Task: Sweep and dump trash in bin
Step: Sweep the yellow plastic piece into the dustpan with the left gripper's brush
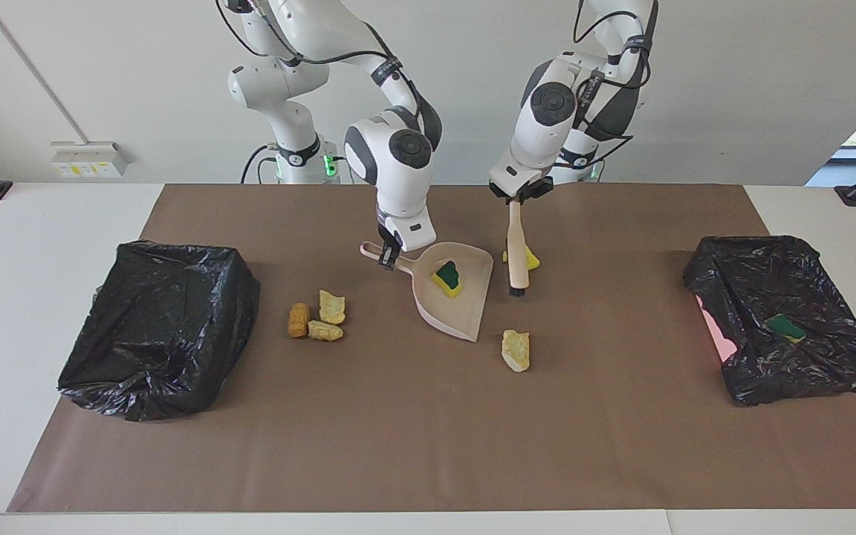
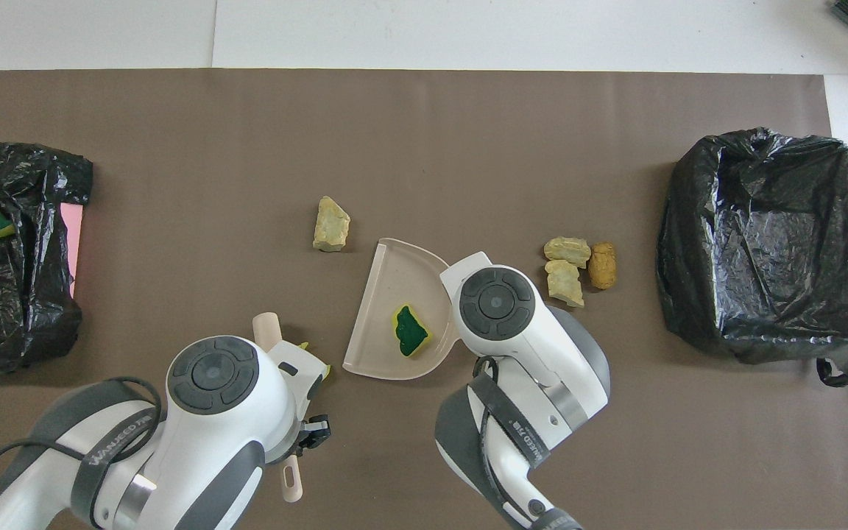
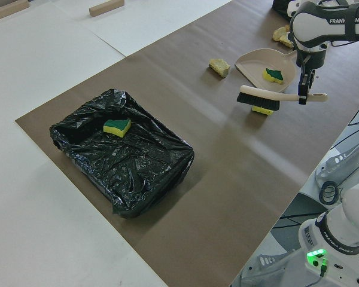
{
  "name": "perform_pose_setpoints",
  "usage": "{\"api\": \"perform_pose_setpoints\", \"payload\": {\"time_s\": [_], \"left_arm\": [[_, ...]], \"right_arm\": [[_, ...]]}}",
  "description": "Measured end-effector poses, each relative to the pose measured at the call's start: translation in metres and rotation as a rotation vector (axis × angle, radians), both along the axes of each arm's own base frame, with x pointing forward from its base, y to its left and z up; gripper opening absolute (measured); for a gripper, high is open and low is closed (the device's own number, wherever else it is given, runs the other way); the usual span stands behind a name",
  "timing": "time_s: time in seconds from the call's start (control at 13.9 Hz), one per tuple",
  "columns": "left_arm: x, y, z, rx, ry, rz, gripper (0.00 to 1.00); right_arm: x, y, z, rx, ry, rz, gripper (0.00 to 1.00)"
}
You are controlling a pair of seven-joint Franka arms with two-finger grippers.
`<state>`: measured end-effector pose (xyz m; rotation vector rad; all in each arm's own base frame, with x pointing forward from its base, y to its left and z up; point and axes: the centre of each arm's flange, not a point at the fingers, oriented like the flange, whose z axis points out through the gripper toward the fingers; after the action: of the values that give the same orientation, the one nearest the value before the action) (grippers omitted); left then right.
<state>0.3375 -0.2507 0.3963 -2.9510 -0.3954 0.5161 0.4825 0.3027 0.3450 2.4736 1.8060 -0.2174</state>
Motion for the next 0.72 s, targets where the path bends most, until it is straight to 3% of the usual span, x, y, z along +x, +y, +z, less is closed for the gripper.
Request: {"api": "perform_pose_setpoints", "payload": {"time_s": [0.36, 0.72], "left_arm": [[-0.04, 0.021, -0.017, 0.09, -0.007, 0.194, 0.27], [-0.075, -0.012, -0.038, 0.073, -0.011, 0.338, 0.27]], "right_arm": [[0.0, 0.0, 0.0, 0.0, 0.0, 0.0, 0.32], [0.0, 0.0, 0.0, 0.0, 0.0, 0.0, 0.32]]}}
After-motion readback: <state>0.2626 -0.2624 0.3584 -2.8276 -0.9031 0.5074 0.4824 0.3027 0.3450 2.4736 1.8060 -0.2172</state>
